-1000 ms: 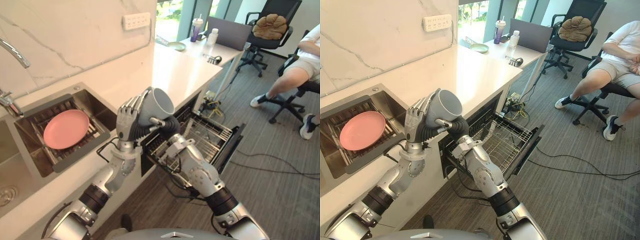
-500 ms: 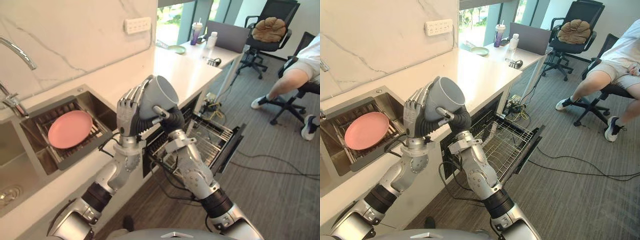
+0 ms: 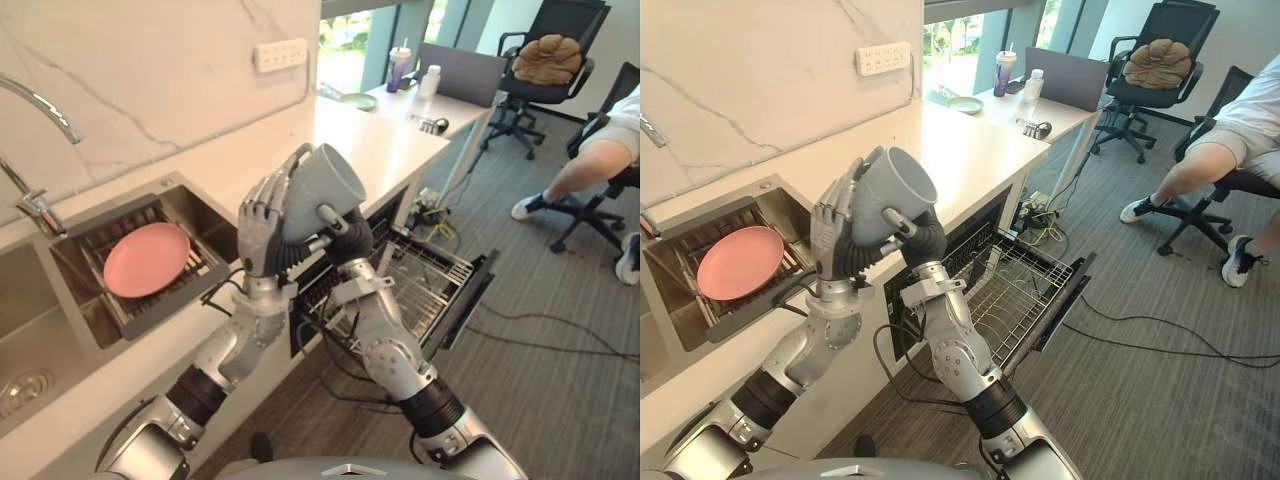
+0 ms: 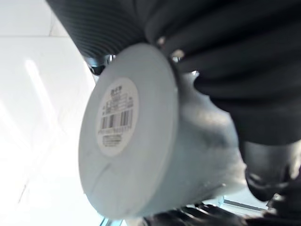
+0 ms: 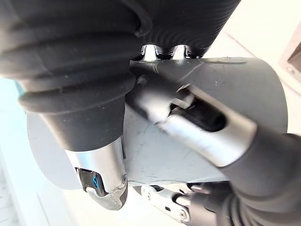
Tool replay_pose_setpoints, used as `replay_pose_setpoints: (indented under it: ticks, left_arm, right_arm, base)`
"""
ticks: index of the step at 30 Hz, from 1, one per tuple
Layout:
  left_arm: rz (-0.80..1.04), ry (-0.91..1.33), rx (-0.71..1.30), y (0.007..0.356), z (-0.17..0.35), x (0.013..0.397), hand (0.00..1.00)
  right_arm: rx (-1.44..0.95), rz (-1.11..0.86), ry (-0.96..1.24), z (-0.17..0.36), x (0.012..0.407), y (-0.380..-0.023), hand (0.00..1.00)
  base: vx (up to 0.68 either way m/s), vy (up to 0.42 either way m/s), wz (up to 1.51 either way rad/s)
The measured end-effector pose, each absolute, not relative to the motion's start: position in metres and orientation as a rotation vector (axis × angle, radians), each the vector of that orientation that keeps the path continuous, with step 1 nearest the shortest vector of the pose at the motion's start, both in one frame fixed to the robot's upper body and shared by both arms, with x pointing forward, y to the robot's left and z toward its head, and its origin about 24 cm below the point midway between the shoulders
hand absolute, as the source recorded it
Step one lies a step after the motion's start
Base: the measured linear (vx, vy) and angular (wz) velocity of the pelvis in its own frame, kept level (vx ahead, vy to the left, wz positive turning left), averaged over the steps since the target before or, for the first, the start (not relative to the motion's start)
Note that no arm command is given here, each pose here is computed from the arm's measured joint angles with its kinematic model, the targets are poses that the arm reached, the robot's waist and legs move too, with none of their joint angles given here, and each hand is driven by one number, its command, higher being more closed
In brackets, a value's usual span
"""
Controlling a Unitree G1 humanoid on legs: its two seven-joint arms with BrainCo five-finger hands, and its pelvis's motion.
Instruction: Walk over to the sink, pick up the cup, carry it to the dishwasher, place the cup inside the dishwasher, then close the dishwasher door
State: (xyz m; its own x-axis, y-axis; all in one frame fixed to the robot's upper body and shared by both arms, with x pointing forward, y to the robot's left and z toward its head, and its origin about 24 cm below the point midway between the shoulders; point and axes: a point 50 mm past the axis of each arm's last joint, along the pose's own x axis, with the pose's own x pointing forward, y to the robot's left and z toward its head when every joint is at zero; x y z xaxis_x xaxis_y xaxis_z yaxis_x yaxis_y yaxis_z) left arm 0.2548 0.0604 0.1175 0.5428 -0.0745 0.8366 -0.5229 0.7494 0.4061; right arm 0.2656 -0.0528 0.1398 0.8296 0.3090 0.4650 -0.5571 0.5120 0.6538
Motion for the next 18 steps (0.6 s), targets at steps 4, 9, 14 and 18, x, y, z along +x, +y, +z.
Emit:
replay_pose_setpoints:
  ticks: [4,9,14,18]
  left_arm:
    - [0.262,-0.979,0.675,0.053,0.112,0.252,0.0]
    - [0.268,-0.969,0.67,0.053,0.107,0.253,0.0]
    - [0.266,-0.957,0.663,0.049,0.104,0.253,0.0]
    - [0.199,-0.959,0.69,0.039,0.094,0.247,0.0]
  right_arm:
    - [0.882,0.471,-0.345,0.143,0.268,-0.057,1.0]
    - [0.675,0.361,-0.418,0.146,0.267,-0.059,1.0]
    - [0.511,0.236,-0.492,0.15,0.268,-0.068,1.0]
    - [0.397,0.115,-0.572,0.155,0.272,-0.087,1.0]
  base:
    - [0.0,-0.027,-0.01]
    - [0.0,-0.025,-0.02]
    - [0.0,0.0,0.0]
    - [0.0,-0.006,-0.03]
